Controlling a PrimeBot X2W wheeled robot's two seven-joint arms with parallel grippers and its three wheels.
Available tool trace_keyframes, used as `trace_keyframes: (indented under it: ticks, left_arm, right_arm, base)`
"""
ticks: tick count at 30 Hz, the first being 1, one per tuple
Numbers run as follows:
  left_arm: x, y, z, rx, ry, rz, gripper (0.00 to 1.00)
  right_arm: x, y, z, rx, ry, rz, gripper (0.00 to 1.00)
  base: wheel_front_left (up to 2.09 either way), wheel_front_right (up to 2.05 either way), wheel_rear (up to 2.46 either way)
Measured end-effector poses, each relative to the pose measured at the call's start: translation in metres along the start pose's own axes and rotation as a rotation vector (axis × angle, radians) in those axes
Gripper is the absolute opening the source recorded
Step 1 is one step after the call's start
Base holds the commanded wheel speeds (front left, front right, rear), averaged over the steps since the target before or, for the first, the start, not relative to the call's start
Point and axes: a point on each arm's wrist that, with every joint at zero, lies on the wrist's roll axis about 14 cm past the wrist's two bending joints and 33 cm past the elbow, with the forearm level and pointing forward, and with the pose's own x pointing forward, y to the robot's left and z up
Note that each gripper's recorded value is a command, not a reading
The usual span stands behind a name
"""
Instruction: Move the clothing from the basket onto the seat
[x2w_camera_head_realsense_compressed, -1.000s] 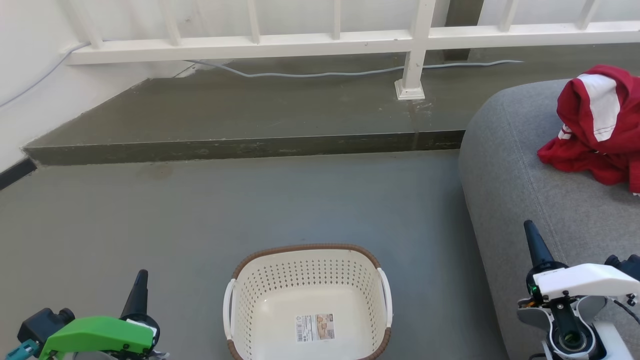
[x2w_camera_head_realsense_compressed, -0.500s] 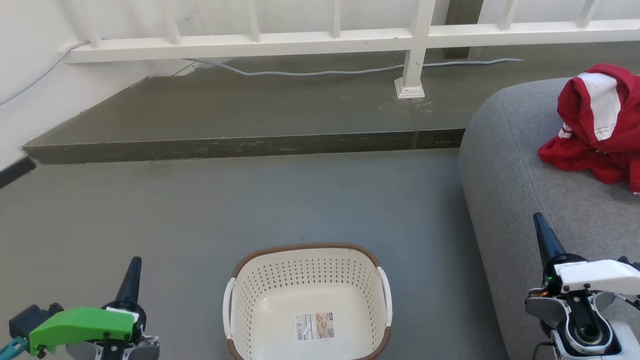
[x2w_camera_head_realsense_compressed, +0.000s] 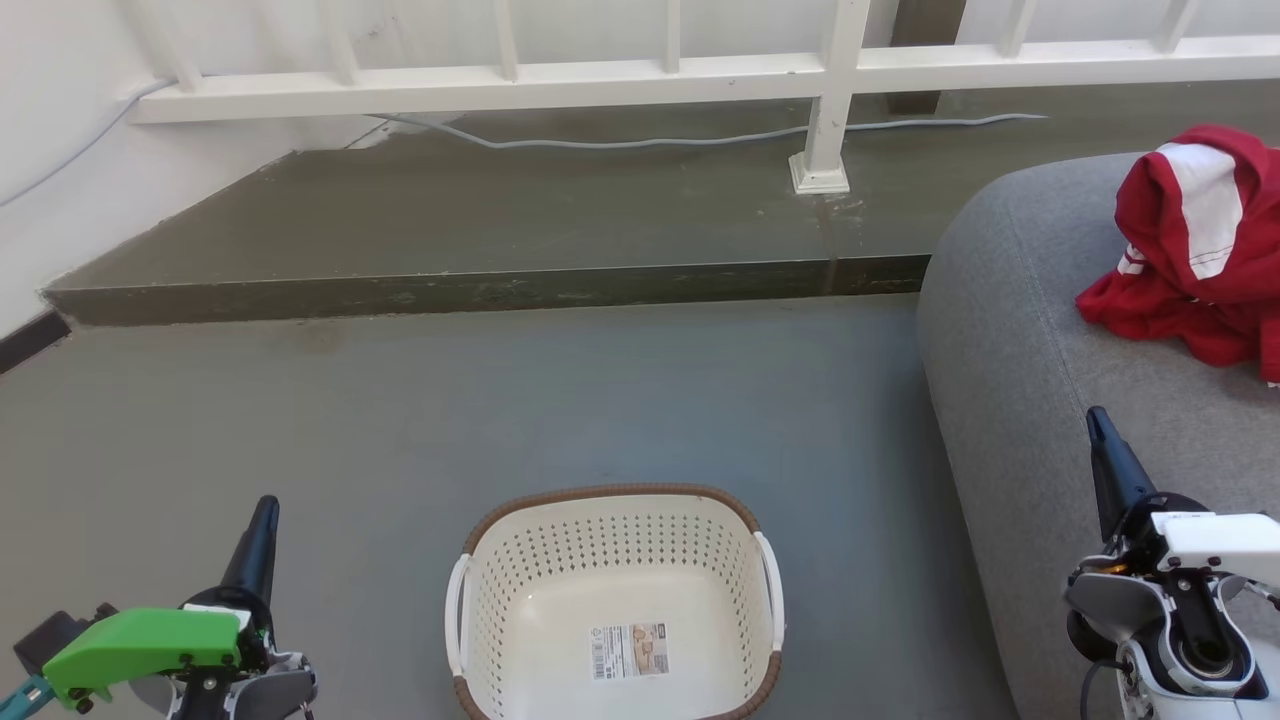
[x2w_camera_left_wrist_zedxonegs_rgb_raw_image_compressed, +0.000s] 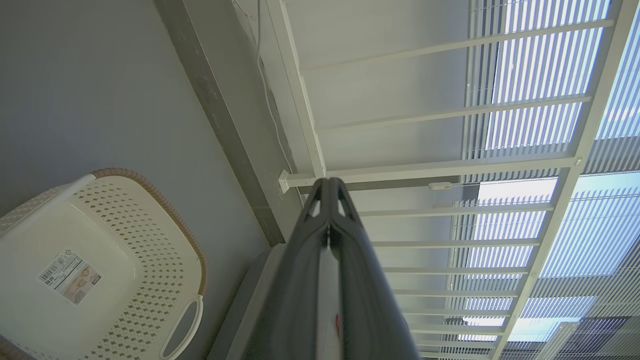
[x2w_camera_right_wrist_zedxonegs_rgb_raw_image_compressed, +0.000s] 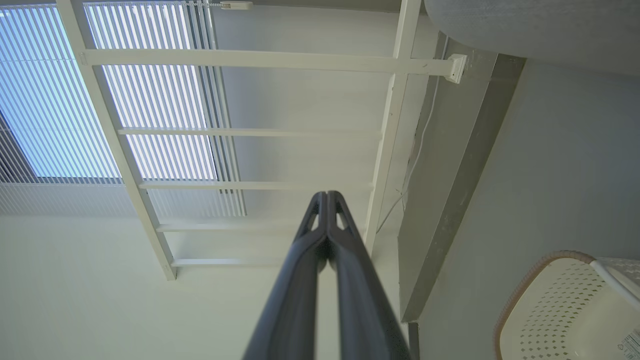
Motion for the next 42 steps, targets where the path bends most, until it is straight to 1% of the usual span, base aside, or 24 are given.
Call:
trace_keyframes:
  ticks: [6,8,42]
  left_arm:
    - [0.0026,-0.0035,0.0048,-0.070,-0.013,-0.019,0.00]
    - [0.0030,-0.0034,0.0044,-0.081,-0.015,-0.019,0.00]
    - [0.0046,-0.0042,0.0029,-0.085,-0.008,-0.025,0.00]
  right_arm:
    - [0.0025,0.0049,0.0042,0.078,-0.008,0.022,0.00]
    - [0.0024,0.0048,0.0050,0.082,-0.011,0.022,0.00]
    - [0.0024,0.0049,0.0045,0.086,-0.011,0.023,0.00]
  base:
    - [0.00,0.00,0.00]
    - [0.00,0.00,0.00]
    - [0.00,0.00,0.00]
